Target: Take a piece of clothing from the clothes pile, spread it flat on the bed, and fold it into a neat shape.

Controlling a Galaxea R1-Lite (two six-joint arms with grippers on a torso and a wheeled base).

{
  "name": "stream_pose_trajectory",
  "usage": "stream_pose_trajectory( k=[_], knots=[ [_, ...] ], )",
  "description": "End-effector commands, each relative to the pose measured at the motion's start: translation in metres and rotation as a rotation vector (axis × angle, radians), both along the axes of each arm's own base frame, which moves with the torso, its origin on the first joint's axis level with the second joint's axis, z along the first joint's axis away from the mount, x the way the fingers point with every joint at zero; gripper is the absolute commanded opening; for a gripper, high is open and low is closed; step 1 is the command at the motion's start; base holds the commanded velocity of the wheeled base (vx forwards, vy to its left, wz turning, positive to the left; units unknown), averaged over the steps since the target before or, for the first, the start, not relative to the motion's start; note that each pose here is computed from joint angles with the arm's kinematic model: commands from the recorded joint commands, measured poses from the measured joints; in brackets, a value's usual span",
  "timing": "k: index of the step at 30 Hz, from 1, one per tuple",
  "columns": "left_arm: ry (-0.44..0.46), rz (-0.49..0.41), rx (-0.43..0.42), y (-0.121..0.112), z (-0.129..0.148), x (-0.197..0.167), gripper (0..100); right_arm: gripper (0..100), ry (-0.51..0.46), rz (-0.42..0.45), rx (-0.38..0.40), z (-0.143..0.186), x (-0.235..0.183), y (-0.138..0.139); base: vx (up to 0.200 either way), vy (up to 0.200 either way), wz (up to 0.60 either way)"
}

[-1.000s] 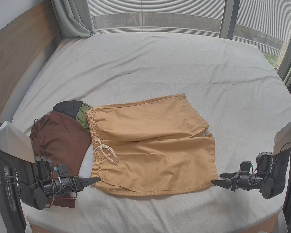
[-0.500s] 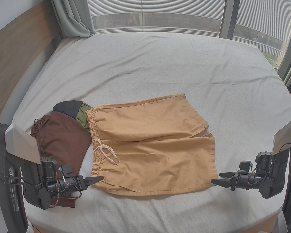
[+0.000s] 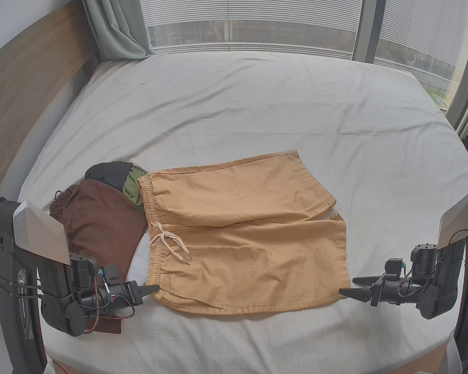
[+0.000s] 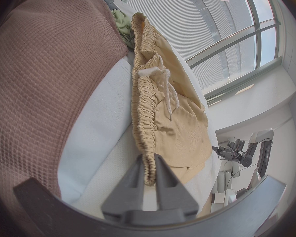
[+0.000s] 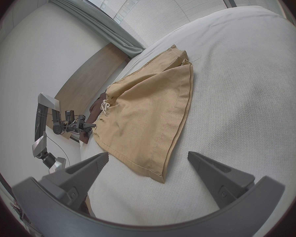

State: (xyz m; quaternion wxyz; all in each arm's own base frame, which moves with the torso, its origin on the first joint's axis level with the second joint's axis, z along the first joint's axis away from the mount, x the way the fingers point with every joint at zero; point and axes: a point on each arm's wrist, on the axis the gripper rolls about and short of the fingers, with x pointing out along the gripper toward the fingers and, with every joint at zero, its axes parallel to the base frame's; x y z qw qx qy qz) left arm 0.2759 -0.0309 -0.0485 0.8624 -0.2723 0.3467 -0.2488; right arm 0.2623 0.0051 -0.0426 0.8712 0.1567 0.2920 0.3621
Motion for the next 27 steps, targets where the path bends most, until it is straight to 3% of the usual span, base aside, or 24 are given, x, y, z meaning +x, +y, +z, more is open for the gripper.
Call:
stream_pose_trajectory(
  k=[1, 27],
  knots=[
    [0.005, -0.004, -0.001, -0.001, -0.002, 0.000, 0, 100, 0.004, 0.003, 0.001, -0.001, 0.000, 0.000, 0.000, 0.000, 0.00],
    [-0.005, -0.006, 0.003, 0.000, 0.000, 0.001, 0, 100, 0.055, 0.065, 0.010, -0.015, -0.002, 0.015, 0.000, 0.000, 0.00]
  ],
)
